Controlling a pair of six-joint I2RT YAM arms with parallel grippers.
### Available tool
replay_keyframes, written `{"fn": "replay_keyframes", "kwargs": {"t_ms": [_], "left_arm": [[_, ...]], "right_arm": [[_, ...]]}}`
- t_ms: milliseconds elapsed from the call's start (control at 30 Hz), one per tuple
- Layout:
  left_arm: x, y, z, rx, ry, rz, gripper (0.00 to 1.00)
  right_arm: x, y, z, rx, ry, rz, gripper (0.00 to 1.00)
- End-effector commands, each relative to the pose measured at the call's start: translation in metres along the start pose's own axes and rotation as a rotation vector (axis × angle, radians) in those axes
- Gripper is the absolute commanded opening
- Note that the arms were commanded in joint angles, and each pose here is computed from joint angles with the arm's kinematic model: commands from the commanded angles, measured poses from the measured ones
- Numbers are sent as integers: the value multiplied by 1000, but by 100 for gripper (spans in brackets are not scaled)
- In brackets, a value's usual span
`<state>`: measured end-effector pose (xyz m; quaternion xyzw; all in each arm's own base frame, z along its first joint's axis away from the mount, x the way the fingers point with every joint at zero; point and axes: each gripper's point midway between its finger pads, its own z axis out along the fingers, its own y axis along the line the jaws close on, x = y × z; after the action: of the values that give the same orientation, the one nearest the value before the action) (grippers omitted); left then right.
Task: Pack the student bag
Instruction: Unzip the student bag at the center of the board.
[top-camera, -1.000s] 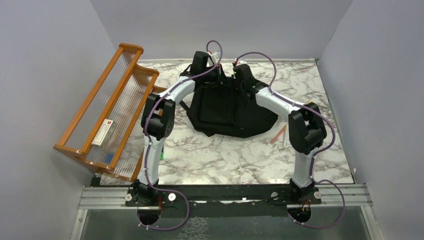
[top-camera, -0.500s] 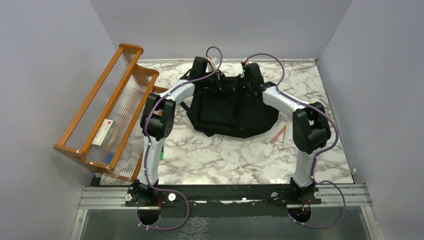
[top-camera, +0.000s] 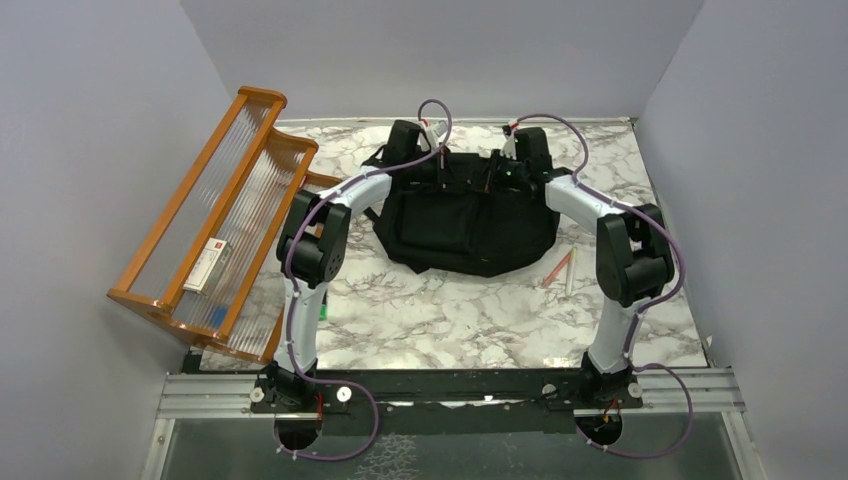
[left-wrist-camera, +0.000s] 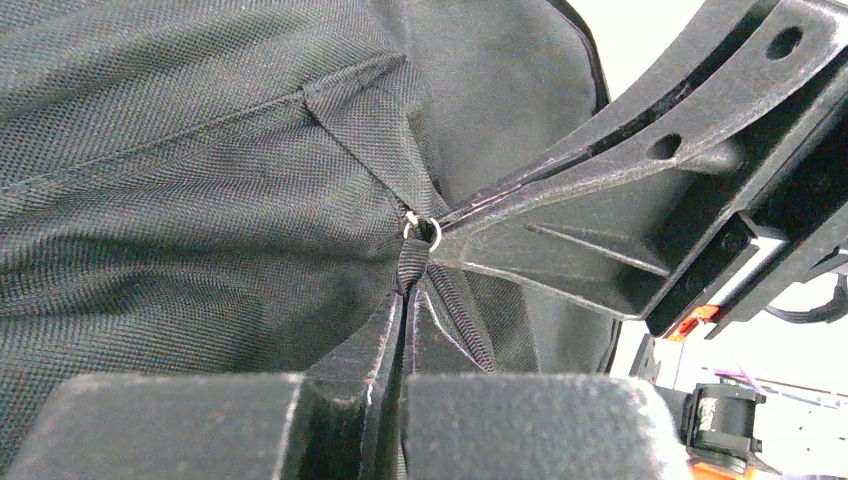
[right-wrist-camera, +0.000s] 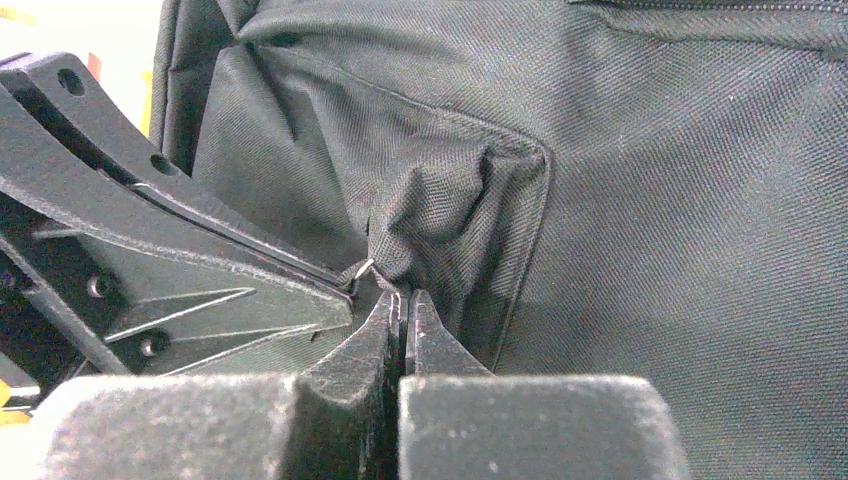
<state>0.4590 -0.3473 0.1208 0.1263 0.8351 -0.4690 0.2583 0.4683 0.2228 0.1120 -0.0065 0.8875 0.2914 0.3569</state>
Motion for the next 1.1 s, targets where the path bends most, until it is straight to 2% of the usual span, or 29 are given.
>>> {"fn": "replay_keyframes", "kwargs": {"t_ms": [0, 300, 467, 533, 633, 833, 1067], "left_arm": [[16, -5, -8, -38, 28, 9, 0], [41, -12, -6, -53, 58, 8, 0], [48, -13, -6, -48, 68, 5, 0], [45, -14, -8, -48, 60, 12, 0], [33, -19, -10, -49, 46, 34, 0], [16, -35, -13, -32, 39, 64, 0], [41, -37, -23, -59, 89, 56, 0]], "right_arm": [[-39, 13, -26, -70, -115, -4, 1], [-43, 10, -39, -101, -125, -13, 1], [-44, 1, -43, -52, -130, -34, 6], [-44, -6, -44, -9, -131, -43, 1], [-44, -18, -46, 53, -139, -55, 0], [-47, -16, -46, 55, -149, -38, 1], [-58, -15, -42, 62, -174, 36, 0]]}}
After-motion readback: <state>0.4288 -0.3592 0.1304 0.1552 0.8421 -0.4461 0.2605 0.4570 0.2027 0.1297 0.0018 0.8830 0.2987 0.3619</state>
